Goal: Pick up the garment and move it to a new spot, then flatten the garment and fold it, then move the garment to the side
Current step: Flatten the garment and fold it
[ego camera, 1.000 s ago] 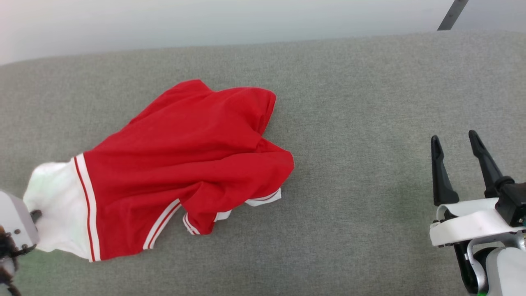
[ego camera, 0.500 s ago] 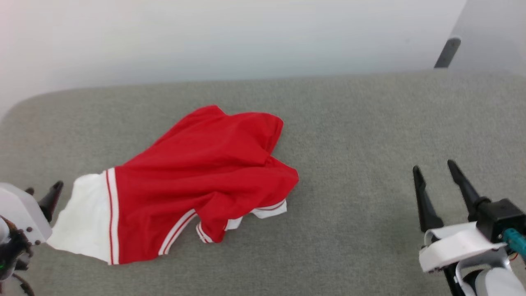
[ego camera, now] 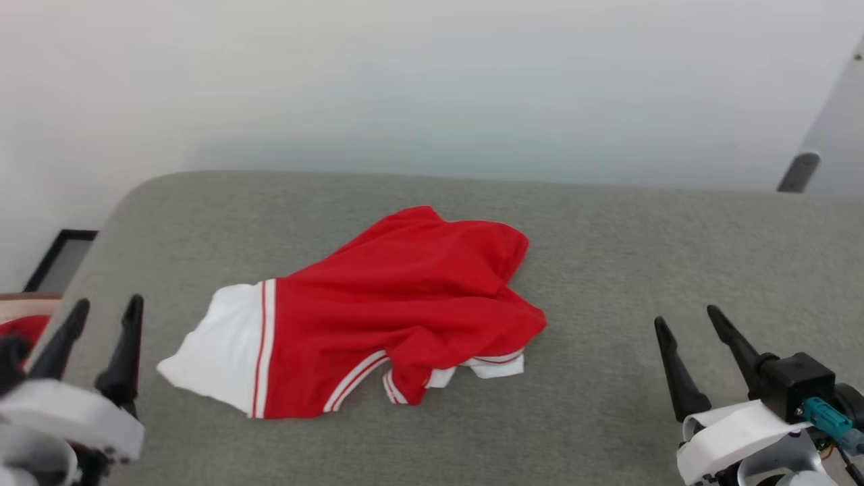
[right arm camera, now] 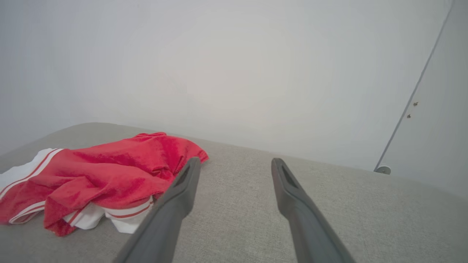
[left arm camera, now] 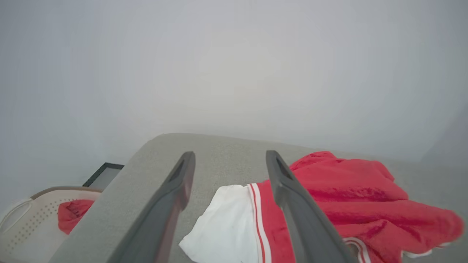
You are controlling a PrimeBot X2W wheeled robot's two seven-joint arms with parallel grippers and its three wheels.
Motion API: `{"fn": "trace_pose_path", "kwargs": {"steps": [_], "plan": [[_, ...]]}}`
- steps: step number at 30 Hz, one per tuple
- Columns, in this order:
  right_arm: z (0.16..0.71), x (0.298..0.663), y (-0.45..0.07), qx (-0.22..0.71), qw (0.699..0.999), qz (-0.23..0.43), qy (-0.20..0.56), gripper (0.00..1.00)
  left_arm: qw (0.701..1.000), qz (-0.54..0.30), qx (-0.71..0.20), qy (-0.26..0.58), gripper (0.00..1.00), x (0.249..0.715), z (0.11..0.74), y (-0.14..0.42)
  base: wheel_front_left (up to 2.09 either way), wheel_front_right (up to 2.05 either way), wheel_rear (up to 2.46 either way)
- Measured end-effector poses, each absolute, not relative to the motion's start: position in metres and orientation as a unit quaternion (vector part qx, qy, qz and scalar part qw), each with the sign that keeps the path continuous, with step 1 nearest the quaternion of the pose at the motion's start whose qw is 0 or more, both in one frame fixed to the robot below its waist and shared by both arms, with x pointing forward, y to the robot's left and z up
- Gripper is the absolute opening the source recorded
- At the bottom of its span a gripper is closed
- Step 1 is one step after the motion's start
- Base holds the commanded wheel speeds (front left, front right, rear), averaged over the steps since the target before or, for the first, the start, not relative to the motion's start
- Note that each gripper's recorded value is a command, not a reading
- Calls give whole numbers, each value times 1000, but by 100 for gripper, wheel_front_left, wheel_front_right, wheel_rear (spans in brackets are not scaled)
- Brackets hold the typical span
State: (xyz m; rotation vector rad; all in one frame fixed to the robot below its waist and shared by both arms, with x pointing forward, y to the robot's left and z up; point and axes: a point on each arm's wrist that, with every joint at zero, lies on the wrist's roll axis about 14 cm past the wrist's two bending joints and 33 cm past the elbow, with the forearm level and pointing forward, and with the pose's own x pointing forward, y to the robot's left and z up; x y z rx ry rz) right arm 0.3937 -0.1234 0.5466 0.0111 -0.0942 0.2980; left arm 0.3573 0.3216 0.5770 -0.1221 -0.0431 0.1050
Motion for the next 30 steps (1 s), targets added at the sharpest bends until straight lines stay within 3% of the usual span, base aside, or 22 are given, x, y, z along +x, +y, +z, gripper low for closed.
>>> {"fn": "trace_pose_path", "kwargs": {"steps": [11,18,30], "plan": [[520,392,-74,-3,969,244,49,100,989,108,-41,-91,100,300,566,334,0,0,0],[487,402,-63,-30,947,281,154,100,989,117,-43,-81,100,300,551,327,0,0,0],[446,419,-23,-57,899,356,249,100,982,163,-35,-86,100,303,546,333,0,0,0]]}}
